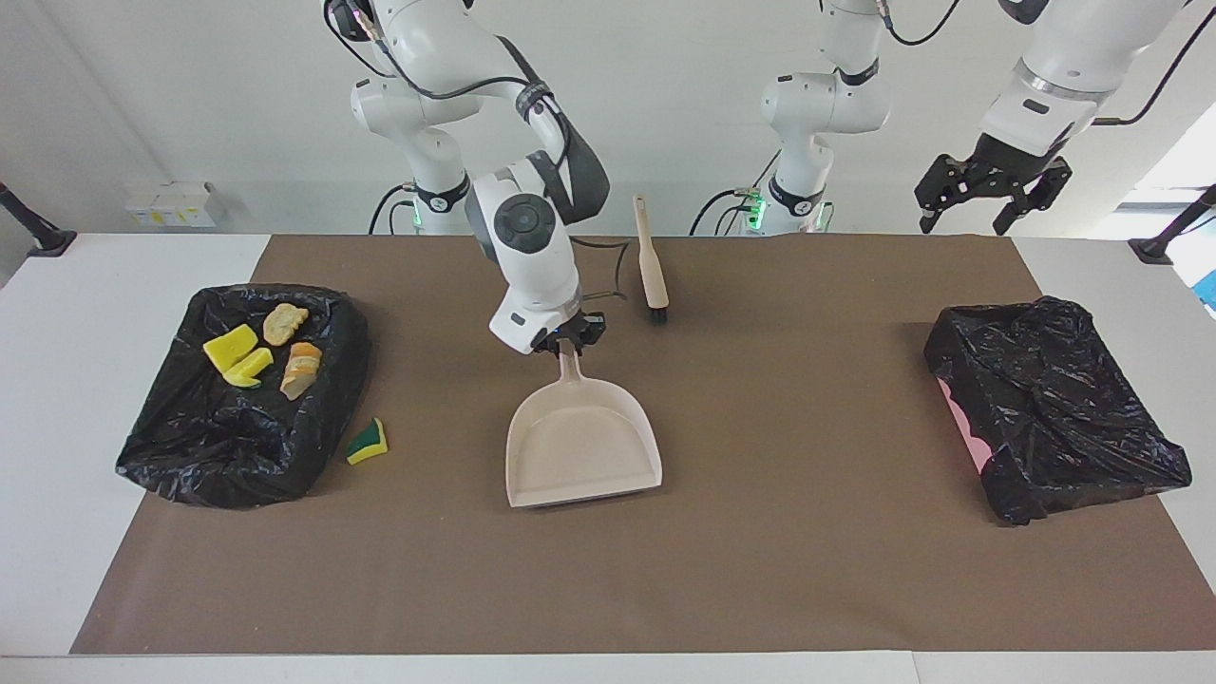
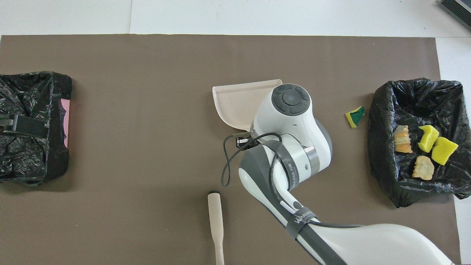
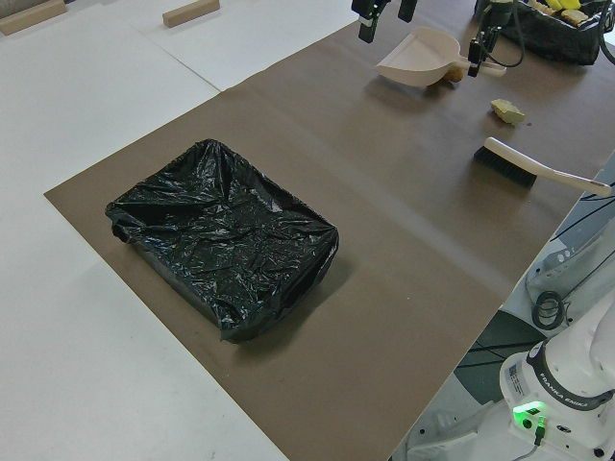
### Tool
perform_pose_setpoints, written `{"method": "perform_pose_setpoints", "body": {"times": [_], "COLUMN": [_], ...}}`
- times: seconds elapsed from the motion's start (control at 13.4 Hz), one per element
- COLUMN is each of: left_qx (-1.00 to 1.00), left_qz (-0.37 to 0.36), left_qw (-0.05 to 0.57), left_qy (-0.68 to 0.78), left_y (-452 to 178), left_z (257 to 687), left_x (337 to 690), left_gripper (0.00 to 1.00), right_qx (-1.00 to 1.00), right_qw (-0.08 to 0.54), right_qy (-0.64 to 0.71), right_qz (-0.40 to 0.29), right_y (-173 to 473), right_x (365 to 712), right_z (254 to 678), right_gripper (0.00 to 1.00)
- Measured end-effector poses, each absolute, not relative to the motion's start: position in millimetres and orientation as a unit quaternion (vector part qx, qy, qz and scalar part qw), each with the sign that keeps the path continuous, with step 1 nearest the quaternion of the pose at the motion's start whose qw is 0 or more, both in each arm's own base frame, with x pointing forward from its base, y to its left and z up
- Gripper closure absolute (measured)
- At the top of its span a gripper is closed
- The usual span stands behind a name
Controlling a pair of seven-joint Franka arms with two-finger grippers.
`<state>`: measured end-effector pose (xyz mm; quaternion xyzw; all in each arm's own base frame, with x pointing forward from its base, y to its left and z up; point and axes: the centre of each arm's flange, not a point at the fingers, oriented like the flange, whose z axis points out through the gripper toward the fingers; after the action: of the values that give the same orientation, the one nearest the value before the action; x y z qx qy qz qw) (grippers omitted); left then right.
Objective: Sweep and dump trash in bin
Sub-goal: 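Lower the dustpan onto the mat center and open the right gripper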
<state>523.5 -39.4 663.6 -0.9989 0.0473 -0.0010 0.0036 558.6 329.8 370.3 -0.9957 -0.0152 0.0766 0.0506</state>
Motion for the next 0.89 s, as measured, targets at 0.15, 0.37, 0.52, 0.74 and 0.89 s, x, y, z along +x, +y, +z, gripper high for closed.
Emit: {"method": "perform_pose_setpoints", "body": {"times": [0.15,0.37,0.52,0.74,0.89], "left_qx": [-0.999,-0.999,-0.999,-0.999,-0.999], "left_qz": [-0.003,-0.003,-0.004,-0.004,-0.007], "left_qw": [0.004,0.004,0.004,0.004,0.004], "left_qy": [0.047,0.048,0.05,0.05,0.051], "left_y": [-39.6,-39.9,-42.0,-42.8,-43.6], "left_z": [664.1,664.2,664.5,664.6,665.2], "left_x": [523.9,523.8,523.5,523.1,523.7], "left_gripper": [0.0,0.0,0.0,0.0,0.0], "right_qx": [-0.995,-0.995,-0.995,-0.995,-0.995], "right_qw": [0.053,0.058,0.06,0.069,0.07], "right_qy": [0.011,0.022,0.022,0.029,0.031], "right_qz": [0.078,0.078,0.077,0.063,0.06], "right_y": [369.9,401.9,404.1,400.0,397.9], "right_x": [563.6,570.9,574.8,582.2,584.3], "right_z": [358.4,343.3,341.8,344.9,345.9], "right_gripper": [0.67,0.67,0.67,0.59,0.38]}}
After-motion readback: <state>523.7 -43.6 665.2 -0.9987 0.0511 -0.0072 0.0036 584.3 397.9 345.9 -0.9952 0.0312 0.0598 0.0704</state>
